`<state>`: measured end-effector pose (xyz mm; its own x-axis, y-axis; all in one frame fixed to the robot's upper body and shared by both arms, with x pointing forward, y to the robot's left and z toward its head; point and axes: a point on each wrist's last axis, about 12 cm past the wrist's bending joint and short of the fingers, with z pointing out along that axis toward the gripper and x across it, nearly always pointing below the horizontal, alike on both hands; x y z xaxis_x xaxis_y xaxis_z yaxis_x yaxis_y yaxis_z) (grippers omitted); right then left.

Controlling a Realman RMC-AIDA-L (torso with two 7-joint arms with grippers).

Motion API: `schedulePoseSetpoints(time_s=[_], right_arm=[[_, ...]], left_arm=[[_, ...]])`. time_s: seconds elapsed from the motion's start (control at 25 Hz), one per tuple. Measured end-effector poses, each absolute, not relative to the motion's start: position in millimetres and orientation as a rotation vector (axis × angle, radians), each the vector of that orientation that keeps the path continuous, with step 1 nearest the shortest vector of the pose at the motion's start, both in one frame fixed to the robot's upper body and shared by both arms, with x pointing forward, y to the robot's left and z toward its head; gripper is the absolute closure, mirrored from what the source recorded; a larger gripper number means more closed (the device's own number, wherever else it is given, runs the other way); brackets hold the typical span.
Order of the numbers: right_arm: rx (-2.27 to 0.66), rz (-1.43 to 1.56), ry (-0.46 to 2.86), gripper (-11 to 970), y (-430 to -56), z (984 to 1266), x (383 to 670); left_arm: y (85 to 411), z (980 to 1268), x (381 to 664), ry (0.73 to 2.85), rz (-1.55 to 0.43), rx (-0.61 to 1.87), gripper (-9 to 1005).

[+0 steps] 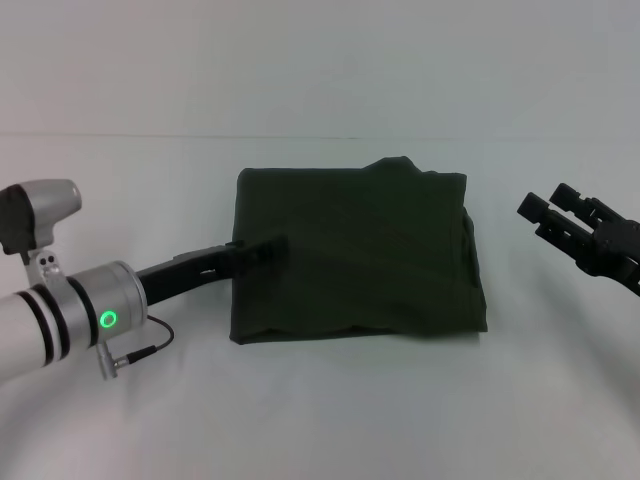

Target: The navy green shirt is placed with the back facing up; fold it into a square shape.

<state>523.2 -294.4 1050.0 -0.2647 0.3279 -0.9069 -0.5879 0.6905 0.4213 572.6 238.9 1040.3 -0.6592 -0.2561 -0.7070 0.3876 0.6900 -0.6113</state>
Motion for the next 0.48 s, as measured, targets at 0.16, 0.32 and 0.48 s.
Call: schedulePoseSetpoints(time_s=[0.16,0.32,0.48], right_arm=[[-0.222,0.889,1.618,184,-293.5,1050.1,523.4],[-0.223,0.890,1.618,185,-293.3,1050.2,523.5],[-0.223,0.890,1.618,185,-293.3,1050.2,523.3]], left_arm=[[234.0,1036.6,571.6,2.069,-0.952,0.166,146],[233.8,1035.2,570.6,2.074,-0.940,0.189,62],[235.4,1032.6,569.7,2.085,-0.907,0.213,62]])
